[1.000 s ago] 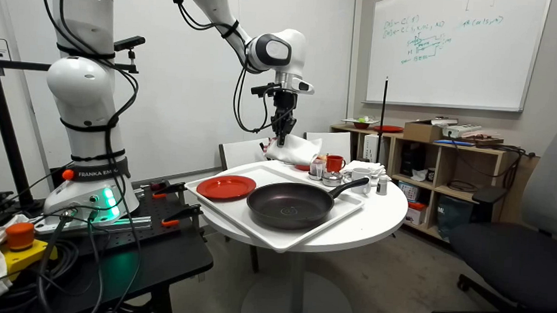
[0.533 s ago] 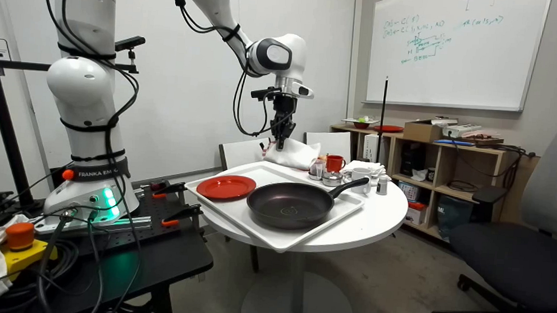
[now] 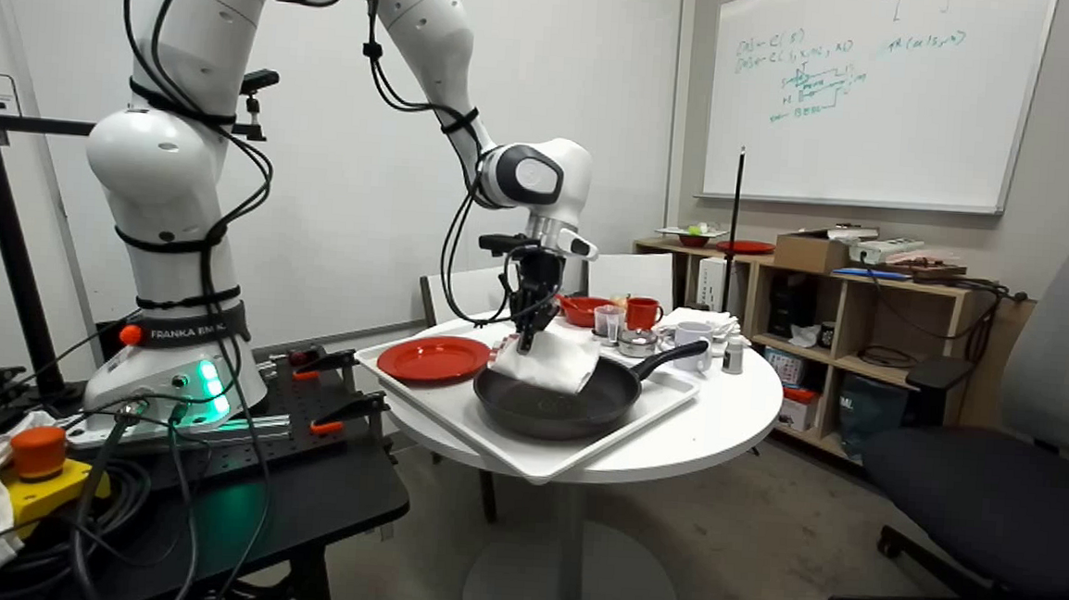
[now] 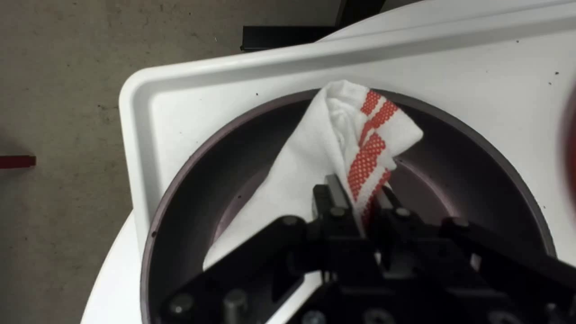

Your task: Use the white towel to wipe the pan

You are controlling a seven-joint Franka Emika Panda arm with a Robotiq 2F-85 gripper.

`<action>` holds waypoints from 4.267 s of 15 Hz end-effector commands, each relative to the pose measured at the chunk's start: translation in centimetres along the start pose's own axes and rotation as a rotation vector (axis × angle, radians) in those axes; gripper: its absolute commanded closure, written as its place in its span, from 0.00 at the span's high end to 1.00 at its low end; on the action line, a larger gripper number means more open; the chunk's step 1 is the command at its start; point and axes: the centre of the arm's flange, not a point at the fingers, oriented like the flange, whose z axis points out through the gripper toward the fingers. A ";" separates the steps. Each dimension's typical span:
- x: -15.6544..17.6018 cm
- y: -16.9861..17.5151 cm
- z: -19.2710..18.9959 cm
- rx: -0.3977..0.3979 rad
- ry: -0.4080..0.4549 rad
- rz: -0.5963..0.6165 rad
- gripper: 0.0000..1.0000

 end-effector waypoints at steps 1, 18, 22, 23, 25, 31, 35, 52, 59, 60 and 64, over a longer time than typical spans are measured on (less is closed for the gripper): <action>-1.3 1.4 3.6 0.007 -0.023 -0.044 0.07; 3.2 7.7 10.5 -0.020 -0.091 0.069 0.07; 3.4 7.3 9.7 -0.011 -0.067 0.060 0.07; 3.3 6.9 9.6 -0.011 -0.060 0.052 0.07; 3.3 6.0 9.7 -0.012 -0.050 0.034 0.08; 4.3 4.9 11.0 -0.039 -0.024 0.040 0.08; 5.3 6.7 11.7 -0.049 -0.002 0.096 0.07; 7.0 2.9 9.3 -0.043 0.338 -0.172 0.07; 5.6 -0.3 9.9 0.067 0.359 -0.449 0.07; 5.3 -0.8 10.1 0.082 0.350 -0.493 0.07; 3.1 -2.1 10.6 0.118 0.284 -0.632 0.07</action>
